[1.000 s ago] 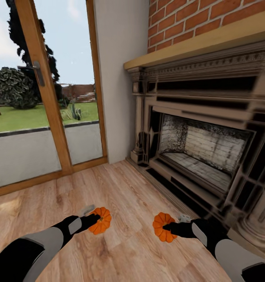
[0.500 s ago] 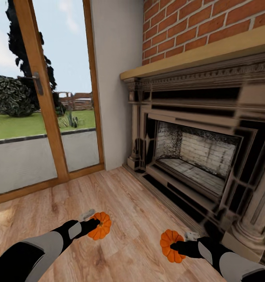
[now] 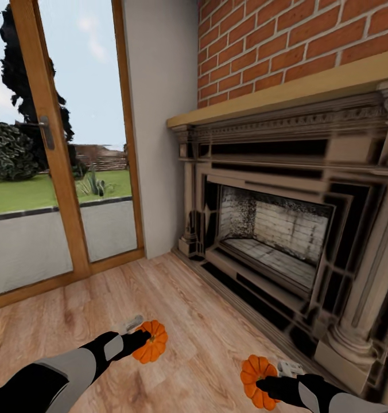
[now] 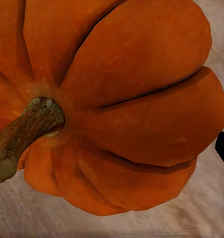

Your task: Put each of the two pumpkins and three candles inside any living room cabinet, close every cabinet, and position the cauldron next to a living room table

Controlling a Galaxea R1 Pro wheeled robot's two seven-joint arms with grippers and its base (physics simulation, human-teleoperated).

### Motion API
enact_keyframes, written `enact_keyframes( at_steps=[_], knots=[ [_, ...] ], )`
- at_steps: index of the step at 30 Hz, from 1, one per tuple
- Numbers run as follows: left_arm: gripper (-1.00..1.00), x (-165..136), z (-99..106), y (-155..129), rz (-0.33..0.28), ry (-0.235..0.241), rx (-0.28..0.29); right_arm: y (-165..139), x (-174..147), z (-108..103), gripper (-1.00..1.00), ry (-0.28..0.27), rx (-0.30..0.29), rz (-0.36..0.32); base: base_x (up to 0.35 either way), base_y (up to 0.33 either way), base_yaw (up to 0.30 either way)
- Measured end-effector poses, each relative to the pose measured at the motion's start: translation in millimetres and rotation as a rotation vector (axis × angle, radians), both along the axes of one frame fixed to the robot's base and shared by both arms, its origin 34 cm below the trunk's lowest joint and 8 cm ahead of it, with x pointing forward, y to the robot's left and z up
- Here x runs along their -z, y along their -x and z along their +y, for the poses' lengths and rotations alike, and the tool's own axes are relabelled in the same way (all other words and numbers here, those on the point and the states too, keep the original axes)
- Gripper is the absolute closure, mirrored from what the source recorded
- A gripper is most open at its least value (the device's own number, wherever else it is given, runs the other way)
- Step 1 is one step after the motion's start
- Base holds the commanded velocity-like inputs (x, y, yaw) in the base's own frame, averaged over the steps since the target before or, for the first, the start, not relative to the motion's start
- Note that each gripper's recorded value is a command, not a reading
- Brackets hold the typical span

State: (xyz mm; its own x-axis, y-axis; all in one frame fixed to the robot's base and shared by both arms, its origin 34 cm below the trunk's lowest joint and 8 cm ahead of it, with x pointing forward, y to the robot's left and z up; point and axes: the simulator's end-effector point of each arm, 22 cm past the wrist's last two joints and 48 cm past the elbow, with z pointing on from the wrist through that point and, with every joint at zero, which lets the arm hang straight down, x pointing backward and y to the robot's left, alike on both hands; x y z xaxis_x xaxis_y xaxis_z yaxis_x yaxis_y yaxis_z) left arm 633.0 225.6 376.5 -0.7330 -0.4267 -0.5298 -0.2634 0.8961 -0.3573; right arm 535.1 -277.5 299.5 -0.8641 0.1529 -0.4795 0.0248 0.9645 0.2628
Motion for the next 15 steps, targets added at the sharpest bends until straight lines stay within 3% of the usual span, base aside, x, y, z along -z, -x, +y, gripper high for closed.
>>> enact_keyframes(
  at_steps=[10, 15],
  knots=[
    [1.0, -15, -6, -3, -0.005, 0.005, 0.006, -4, -15, 2, 1.0, -0.01, -0.001, -0.005, 0.0, 0.0, -0.169],
    [1.0, -22, -7, -5, 0.003, 0.005, 0.006, -4, -22, 1, 1.0, -0.006, -0.001, 0.009, 0.0, 0.0, -0.052]
  ],
)
